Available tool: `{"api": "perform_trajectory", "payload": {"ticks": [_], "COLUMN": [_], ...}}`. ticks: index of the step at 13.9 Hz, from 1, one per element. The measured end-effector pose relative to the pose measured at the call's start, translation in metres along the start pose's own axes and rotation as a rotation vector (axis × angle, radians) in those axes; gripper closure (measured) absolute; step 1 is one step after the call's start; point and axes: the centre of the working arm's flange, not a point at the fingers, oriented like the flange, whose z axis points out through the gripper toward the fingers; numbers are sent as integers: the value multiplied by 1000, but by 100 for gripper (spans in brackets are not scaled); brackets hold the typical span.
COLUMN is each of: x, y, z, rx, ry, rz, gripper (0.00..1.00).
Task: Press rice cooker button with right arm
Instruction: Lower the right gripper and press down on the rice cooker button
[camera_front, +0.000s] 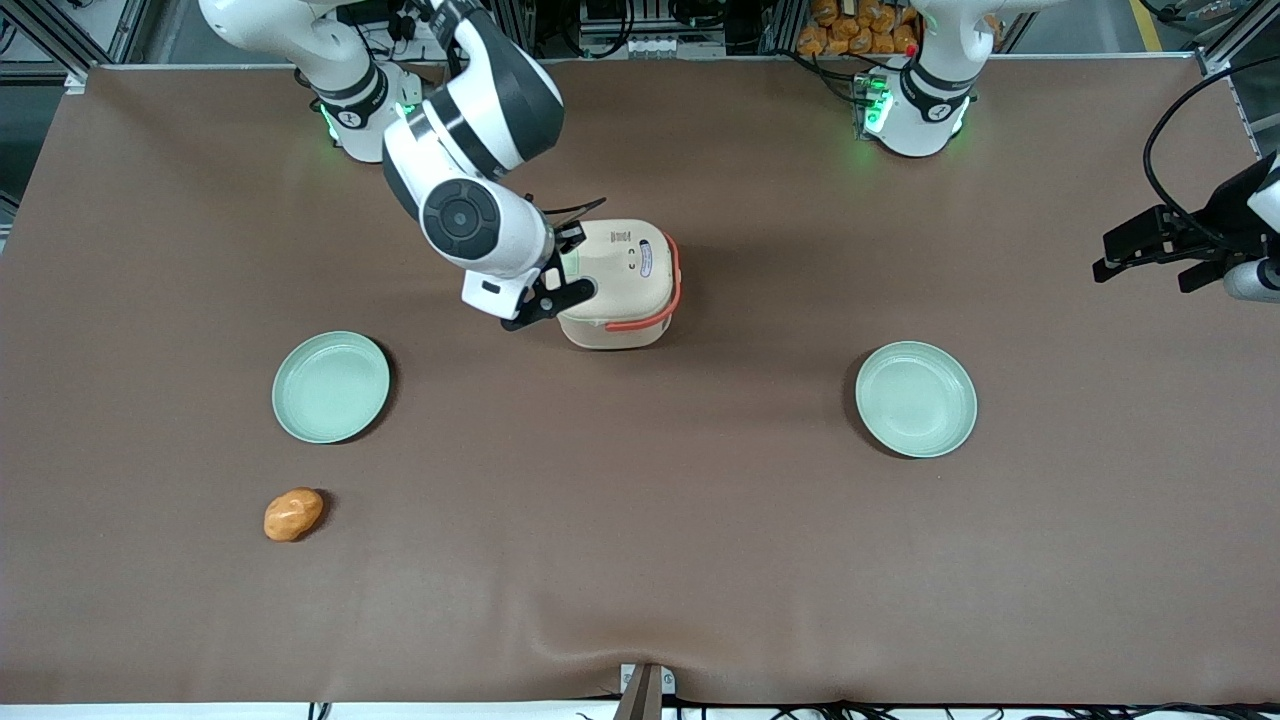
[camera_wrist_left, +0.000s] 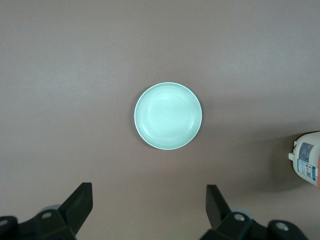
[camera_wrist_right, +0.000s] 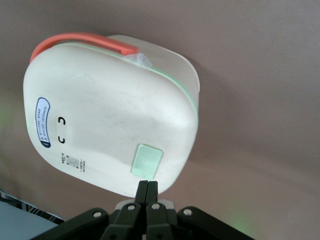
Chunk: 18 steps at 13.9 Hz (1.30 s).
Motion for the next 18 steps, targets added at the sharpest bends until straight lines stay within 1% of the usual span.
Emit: {"api": "perform_trajectory", "payload": {"ticks": [2,5,18], "x": [3,5,12], "y": [-7,-14,-4], "z": [10,19,31], "rx": [10,7,1], "ry": [-7,-9,-28], "rz": [-5,-14,6], "gripper": [99,99,99]}}
